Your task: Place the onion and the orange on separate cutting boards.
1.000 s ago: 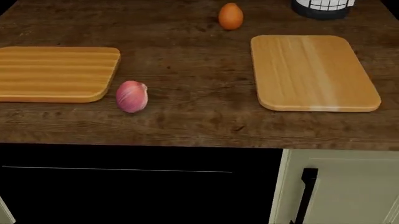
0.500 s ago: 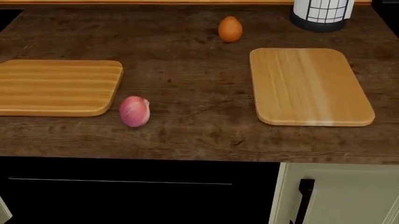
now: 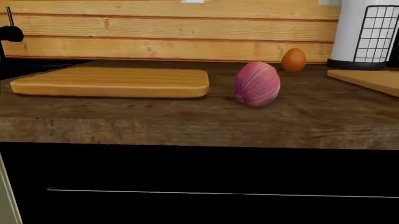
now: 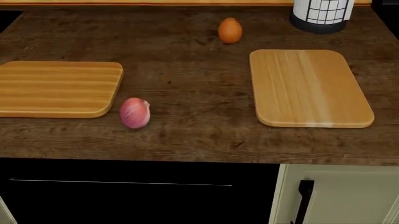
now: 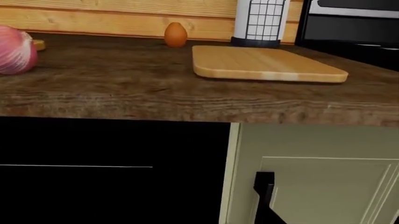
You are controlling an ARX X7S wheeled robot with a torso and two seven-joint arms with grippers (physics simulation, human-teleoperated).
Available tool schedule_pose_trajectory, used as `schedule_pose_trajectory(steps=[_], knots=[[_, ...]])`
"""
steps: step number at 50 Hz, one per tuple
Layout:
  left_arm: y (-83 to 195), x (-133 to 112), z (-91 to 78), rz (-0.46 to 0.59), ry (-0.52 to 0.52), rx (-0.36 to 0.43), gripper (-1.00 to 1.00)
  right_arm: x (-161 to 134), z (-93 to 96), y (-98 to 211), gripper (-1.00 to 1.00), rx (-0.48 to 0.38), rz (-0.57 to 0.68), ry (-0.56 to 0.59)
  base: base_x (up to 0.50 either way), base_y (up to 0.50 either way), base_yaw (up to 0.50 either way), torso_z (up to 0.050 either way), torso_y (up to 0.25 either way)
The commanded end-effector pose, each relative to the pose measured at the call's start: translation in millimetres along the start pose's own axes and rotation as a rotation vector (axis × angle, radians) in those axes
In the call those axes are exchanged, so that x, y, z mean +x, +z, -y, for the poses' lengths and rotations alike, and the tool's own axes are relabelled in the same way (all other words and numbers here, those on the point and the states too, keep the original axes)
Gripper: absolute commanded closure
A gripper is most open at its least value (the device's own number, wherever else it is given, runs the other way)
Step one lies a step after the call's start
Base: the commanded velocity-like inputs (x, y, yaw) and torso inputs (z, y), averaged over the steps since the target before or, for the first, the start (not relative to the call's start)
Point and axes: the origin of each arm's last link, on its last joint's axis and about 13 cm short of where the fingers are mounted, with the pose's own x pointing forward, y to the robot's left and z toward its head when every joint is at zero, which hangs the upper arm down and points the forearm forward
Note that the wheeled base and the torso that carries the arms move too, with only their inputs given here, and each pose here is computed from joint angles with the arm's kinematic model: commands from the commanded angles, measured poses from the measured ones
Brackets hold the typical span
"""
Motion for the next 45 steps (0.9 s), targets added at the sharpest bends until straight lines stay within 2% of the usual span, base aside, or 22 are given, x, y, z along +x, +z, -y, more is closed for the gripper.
schedule_pose_trajectory(steps=[1,16,18,19,21,24,25,26,29,30,33,34,35,36,37,38,39,40,41,44,45], knots=[[5,-8,-13.5,-0.016,0.028,0.054,-1.0,0,-0.2,-1,-1.0,0.001,0.002,0.001,0.0,0.0,0.0,0.0,0.0],[3,-7,-12.9,-0.015,0.036,0.081,-1.0,-1,0.5,0,-1.0,0.011,0.0,-0.001,0.0,0.0,0.0,0.0,0.0],[7,-5,-14.4,-0.056,0.052,0.072,-1.0,1,6.5,9,-1.0,0.075,-0.002,-0.015,0.0,0.0,0.0,0.0,0.0],[15,-4,-16.9,-0.029,0.073,0.091,-1.0,2,11.4,15,-1.0,-0.01,0.04,-0.044,0.0,0.0,0.0,0.0,0.0],[29,-8,-20.1,-0.03,0.088,0.066,-1.0,1,17.5,28,-1.0,0.043,0.029,-0.058,0.0,0.0,0.0,0.0,0.0],[66,-15,-24.1,0.01,0.115,0.042,-1.0,-6,25.9,68,-1.0,0.012,0.091,-0.08,0.0,0.0,0.0,0.0,0.0],[86,-19,-24.8,0.05,0.102,0.029,-1.0,-9,28.3,83,-1.0,-0.007,0.126,-0.084,0.0,0.0,0.0,0.0,0.0],[96,-22,-25.2,0.068,0.099,0.041,-1.0,-11,29.4,92,-1.0,-0.014,0.139,-0.084,0.0,0.0,0.0,0.0,0.0],[157,-33,-31.3,0.132,0.073,0.046,-1.0,-26,38.0,138,-1.0,-0.02,0.203,-0.071,0.0,0.0,0.0,0.0,0.0],[163,-36,-34.0,0.1,0.067,0.04,-1.0,-29,40.4,146,-1.0,-0.016,0.209,-0.065,0.0,0.0,0.0,0.0,0.0],[184,-41,-47.4,0.149,0.035,0.128,-1.0,-39,54.3,177,-1.0,-0.062,0.25,-0.054,0.0,0.0,0.0,0.0,0.0],[192,-43,-54.0,0.164,0.065,0.15,-1.0,-39,64.4,187,-1.0,-0.08,0.263,-0.112,0.0,0.0,0.0,0.0,0.0],[203,-45,-61.5,0.178,0.099,0.17,-1.0,-42,82.1,203,-1.0,-0.112,0.298,-0.244,0.0,0.0,0.0,0.0,0.0],[208,-48,-59.3,0.174,0.034,0.171,-1.0,-45,85.7,210,-1.0,-0.106,0.308,-0.292,0.0,0.0,0.0,0.0,0.0],[219,-49,-65.0,0.191,0.02,0.175,-1.0,-49,94.0,219,-1.0,-0.087,0.31,-0.314,0.0,0.0,0.0,0.0,0.0],[228,-47,-72.0,0.19,0.024,0.183,-1.0,-53,101.0,226,-1.0,-0.086,0.309,-0.309,0.0,0.0,0.0,0.0,0.0],[236,-43,-79.4,0.195,0.031,0.188,-1.0,-59,103.3,231,-1.0,-0.103,0.304,-0.228,0.0,0.0,0.0,0.0,0.0],[244,-40,-86.5,0.194,0.042,0.186,-1.0,-65,102.9,232,-1.0,-0.116,0.28,-0.092,0.0,0.0,0.0,0.0,0.0],[246,-40,-88.4,0.196,0.041,0.189,-1.0,-67,103.7,232,-1.0,-0.116,0.272,-0.056,0.0,0.0,0.0,0.0,0.0],[261,-37,-99.5,0.203,0.045,0.192,-1.0,-73,120.9,240,-1.0,-0.121,0.257,-0.079,0.0,0.0,0.0,0.0,0.0],[264,-38,-102.3,0.211,0.042,0.214,-1.0,-77,125.5,244,-1.0,-0.132,0.251,-0.078,0.0,0.0,0.0,0.0,0.0]])
